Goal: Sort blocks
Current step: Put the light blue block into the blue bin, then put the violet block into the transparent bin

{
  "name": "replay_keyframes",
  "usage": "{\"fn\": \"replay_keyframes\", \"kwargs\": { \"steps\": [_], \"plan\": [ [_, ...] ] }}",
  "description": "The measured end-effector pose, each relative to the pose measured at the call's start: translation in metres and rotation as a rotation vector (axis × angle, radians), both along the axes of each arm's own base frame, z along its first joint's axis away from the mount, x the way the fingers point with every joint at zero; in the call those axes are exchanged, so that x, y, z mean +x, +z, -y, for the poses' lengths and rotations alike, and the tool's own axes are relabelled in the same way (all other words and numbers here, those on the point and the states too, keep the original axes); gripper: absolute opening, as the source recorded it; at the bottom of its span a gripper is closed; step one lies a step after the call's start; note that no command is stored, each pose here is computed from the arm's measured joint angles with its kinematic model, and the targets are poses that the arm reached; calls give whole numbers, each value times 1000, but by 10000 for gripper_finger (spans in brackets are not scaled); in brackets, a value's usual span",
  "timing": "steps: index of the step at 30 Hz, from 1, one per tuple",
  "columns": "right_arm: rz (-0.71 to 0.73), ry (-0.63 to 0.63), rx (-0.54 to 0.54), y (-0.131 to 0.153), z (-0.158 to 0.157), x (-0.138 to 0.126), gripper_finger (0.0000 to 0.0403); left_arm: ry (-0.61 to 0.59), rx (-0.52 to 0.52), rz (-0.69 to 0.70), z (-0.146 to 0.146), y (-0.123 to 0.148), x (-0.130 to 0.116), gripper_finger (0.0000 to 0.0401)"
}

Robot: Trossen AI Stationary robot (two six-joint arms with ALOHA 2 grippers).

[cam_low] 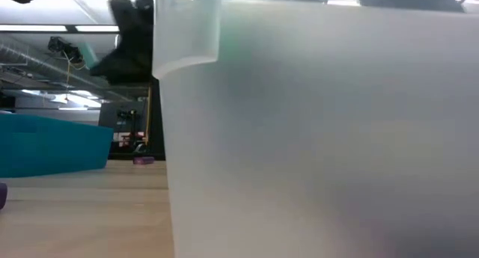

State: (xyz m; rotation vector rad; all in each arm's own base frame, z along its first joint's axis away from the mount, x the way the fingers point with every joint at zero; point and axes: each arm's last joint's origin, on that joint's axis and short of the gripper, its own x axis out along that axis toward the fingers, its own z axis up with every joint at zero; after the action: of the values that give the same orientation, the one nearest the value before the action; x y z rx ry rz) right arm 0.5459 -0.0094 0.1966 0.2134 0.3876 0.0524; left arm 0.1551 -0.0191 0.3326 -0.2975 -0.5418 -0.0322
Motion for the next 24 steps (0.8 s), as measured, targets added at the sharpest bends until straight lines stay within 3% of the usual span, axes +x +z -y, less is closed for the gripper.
{"fn": "replay_keyframes", "kwargs": {
  "steps": [7, 13, 18, 24],
  "plan": [
    [-1, 22, 37, -24, -9, 34, 122, -29, 8, 14, -1, 5, -14, 202],
    [-35, 37, 30, -31, -10, 44, 185, -44, -4, -25, 0, 1, -14, 202],
    [38, -10, -30, -12, -6, 44, 238, -47, -1, -40, 0, 0, -13, 202],
    [108, -36, -57, 1, -5, 45, 245, -69, 10, -33, 1, 1, -16, 202]
  ]
}}
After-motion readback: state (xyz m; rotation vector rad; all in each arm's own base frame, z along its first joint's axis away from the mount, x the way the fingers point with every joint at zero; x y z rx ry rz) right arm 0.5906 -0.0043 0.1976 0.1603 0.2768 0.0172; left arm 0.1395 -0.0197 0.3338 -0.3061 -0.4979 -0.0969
